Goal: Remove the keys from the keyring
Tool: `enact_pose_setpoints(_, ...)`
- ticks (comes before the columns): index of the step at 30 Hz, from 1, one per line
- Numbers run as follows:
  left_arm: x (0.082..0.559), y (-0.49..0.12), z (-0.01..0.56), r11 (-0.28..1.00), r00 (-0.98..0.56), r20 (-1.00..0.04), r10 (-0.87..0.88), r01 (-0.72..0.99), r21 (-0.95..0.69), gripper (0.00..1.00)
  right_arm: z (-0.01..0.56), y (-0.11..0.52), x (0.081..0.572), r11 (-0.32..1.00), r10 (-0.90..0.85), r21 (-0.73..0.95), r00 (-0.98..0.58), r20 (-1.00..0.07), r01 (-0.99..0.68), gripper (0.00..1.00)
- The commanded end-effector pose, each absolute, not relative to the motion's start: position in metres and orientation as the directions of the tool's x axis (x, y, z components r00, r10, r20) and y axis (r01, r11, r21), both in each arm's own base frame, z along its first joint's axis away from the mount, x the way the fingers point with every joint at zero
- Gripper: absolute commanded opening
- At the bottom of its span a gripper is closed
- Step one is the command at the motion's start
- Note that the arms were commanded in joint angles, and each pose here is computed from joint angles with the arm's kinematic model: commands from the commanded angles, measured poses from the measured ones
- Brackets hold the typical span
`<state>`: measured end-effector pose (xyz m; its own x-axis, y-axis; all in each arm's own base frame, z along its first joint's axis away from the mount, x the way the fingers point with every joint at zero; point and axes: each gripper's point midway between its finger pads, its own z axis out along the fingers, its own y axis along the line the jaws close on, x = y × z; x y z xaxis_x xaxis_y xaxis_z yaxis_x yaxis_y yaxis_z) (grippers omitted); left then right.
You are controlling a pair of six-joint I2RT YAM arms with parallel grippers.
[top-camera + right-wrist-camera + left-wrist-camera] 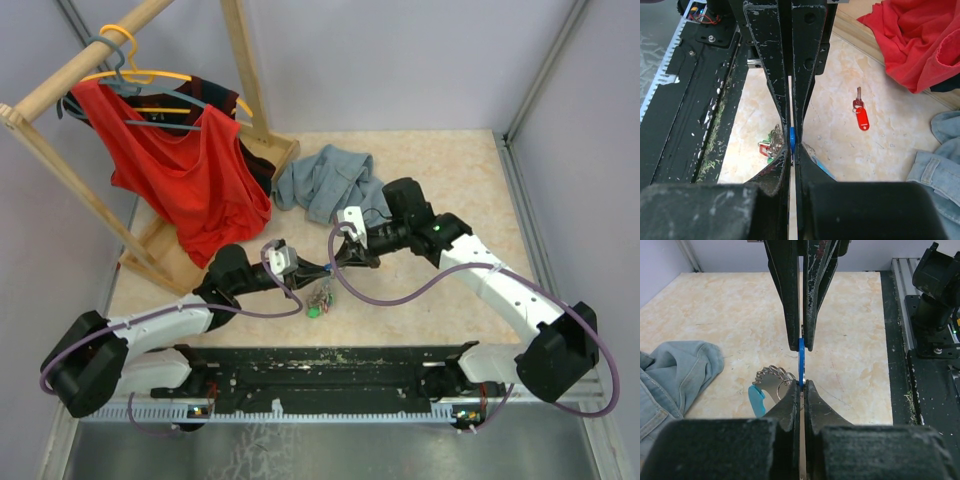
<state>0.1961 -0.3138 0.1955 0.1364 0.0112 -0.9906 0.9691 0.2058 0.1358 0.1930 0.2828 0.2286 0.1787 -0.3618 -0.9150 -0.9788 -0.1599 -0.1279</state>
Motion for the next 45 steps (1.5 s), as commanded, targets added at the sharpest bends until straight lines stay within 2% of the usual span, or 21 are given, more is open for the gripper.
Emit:
enact_pose_setpoints(1,0.199,-0.317,0.212,0.207,0.152,-0.988,-0.012,0.967,0.146,0.0,0.261,0.289,0.194,-0.187,-0.278,-0.218,0.265,-0.923,-0.958,0.0)
enact_pose_setpoints(3,0.199,-0.317,0.214,0.207,0.147,-0.989,-0.015,0.968,0.141,0.0,0.256,0.287,0.191,-0.206,-0.28,-0.219,0.272,-0.921,-0.954,0.0)
enact_pose_setpoints(7,0.197,-0.318,0.215,0.194,0.137,-0.991,-0.013,0.972,0.132,0.0,0.252,0.286,0.187,-0.225,-0.28,-0.21,0.269,-0.921,-0.951,0.28)
enact_pose_setpoints(9,0.196,-0.318,0.216,0.186,0.136,-0.991,-0.013,0.974,0.131,0.0,0.248,0.287,0.188,-0.227,-0.286,-0.202,0.263,-0.922,-0.953,0.38)
enact_pose_setpoints(11,0.194,-0.319,0.218,0.176,0.135,-0.991,-0.016,0.976,0.13,0.0,0.243,0.287,0.19,-0.223,-0.295,-0.195,0.257,-0.92,-0.955,0.43)
enact_pose_setpoints(14,0.192,-0.32,0.221,0.165,0.136,-0.99,-0.024,0.978,0.13,0.0,0.237,0.288,0.192,-0.217,-0.307,-0.178,0.24,-0.921,-0.96,0.44)
enact_pose_setpoints(20,0.192,-0.32,0.222,0.161,0.136,-0.99,-0.028,0.978,0.13,0.0,0.226,0.29,0.201,-0.178,-0.335,-0.15,0.203,-0.92,-0.973,0.43)
enact_pose_setpoints(24,0.192,-0.32,0.223,0.164,0.137,-0.99,-0.03,0.978,0.13,0.0,0.22,0.291,0.203,-0.174,-0.347,-0.134,0.188,-0.919,-0.976,0.33)
enact_pose_setpoints(26,0.193,-0.32,0.224,0.168,0.138,-0.99,-0.032,0.977,0.131,0.0,0.218,0.291,0.204,-0.173,-0.353,-0.13,0.184,-0.917,-0.976,0.32)
enact_pose_setpoints(40,0.194,-0.318,0.224,0.183,0.135,-0.99,-0.038,0.975,0.126,0.0,0.205,0.294,0.2,-0.2,-0.39,-0.122,0.193,-0.901,-0.972,0.3)
enact_pose_setpoints(42,0.194,-0.318,0.225,0.184,0.134,-0.99,-0.039,0.975,0.124,0.0,0.205,0.295,0.199,-0.203,-0.39,-0.121,0.194,-0.9,-0.972,0.2)
enact_pose_setpoints(44,0.194,-0.318,0.225,0.186,0.134,-0.99,-0.039,0.975,0.124,0.0,0.208,0.296,0.198,-0.208,-0.385,-0.122,0.196,-0.902,-0.97,0.03)
enact_pose_setpoints(45,0.194,-0.318,0.225,0.189,0.134,-0.99,-0.04,0.974,0.124,0.0,0.21,0.295,0.197,-0.212,-0.383,-0.12,0.196,-0.903,-0.97,0.0)
